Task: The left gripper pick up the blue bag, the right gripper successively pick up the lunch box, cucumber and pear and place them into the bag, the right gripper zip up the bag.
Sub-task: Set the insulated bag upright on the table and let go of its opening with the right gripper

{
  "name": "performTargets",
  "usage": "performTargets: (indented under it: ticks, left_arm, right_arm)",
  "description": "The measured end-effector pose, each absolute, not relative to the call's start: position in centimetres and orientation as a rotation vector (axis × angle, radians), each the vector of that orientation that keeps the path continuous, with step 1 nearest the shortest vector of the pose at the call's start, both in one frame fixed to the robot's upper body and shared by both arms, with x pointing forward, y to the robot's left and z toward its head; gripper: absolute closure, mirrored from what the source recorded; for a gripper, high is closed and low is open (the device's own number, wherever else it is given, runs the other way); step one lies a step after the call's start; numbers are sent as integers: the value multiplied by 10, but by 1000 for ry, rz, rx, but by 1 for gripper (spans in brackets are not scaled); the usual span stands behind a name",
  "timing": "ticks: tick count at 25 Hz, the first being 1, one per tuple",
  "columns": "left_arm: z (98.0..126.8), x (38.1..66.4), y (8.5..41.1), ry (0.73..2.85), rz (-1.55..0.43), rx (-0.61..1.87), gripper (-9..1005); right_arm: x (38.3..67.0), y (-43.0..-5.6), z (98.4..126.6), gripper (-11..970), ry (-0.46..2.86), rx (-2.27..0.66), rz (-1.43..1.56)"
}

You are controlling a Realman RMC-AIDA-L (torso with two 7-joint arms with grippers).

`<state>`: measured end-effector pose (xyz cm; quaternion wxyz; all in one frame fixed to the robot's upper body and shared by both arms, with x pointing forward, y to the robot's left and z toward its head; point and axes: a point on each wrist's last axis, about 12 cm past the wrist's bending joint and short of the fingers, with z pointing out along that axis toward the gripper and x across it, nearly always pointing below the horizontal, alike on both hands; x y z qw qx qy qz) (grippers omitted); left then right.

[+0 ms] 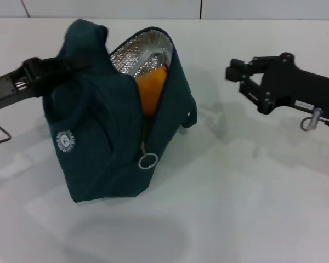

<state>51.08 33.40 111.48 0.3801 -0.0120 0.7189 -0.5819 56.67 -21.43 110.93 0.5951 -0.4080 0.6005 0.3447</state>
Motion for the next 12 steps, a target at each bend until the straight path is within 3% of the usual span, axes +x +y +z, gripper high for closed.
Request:
performTargets:
  ticks: [9,12]
  left_arm:
    - [1111,501,344,1819,-1460,-67,950]
    - [1110,500,345,1818,-1458,-72,950]
  right_arm:
    - [576,-193,1098,770,1499,-1071,846]
    - [577,-187,1098,595,1499,-1100,851]
